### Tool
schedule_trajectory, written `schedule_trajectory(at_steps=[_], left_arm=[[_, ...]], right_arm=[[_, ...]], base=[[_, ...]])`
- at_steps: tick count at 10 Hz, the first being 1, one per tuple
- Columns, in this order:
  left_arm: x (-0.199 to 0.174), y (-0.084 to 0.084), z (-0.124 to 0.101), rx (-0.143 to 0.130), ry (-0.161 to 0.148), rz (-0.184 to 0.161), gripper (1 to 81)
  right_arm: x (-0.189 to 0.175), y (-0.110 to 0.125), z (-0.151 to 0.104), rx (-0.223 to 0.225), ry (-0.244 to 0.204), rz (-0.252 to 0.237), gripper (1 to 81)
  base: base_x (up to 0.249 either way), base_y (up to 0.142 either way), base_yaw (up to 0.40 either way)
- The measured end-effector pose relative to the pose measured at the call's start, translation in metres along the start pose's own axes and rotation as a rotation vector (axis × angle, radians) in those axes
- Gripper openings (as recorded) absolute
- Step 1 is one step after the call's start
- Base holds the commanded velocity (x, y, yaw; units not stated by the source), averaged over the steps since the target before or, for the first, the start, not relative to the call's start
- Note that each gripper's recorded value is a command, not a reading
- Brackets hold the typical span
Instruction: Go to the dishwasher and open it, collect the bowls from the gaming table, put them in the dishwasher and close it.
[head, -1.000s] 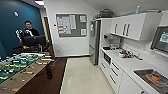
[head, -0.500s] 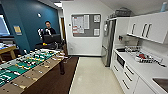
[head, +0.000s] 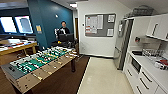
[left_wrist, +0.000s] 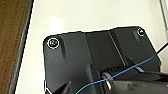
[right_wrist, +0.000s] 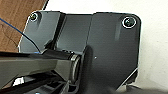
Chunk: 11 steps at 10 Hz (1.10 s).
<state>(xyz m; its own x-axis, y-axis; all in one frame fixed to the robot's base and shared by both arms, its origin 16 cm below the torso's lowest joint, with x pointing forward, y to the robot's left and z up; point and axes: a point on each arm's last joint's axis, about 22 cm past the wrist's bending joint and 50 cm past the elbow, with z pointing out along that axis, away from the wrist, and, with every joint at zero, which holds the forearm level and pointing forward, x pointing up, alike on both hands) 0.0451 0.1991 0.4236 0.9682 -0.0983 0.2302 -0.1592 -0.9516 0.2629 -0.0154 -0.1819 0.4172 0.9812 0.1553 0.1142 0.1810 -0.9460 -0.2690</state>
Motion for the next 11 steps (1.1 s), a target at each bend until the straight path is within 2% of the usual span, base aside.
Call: schedule_trajectory(at_steps=[11], left_arm=[[0.0000, -0.0029, -0.0004, 0.006, 0.000, 0.001, 81.1]], right_arm=[[0.0066, 0.0020, 0.0001, -0.003, 0.007, -0.002, 81.1]], base=[[0.000, 0.000, 0.367]])
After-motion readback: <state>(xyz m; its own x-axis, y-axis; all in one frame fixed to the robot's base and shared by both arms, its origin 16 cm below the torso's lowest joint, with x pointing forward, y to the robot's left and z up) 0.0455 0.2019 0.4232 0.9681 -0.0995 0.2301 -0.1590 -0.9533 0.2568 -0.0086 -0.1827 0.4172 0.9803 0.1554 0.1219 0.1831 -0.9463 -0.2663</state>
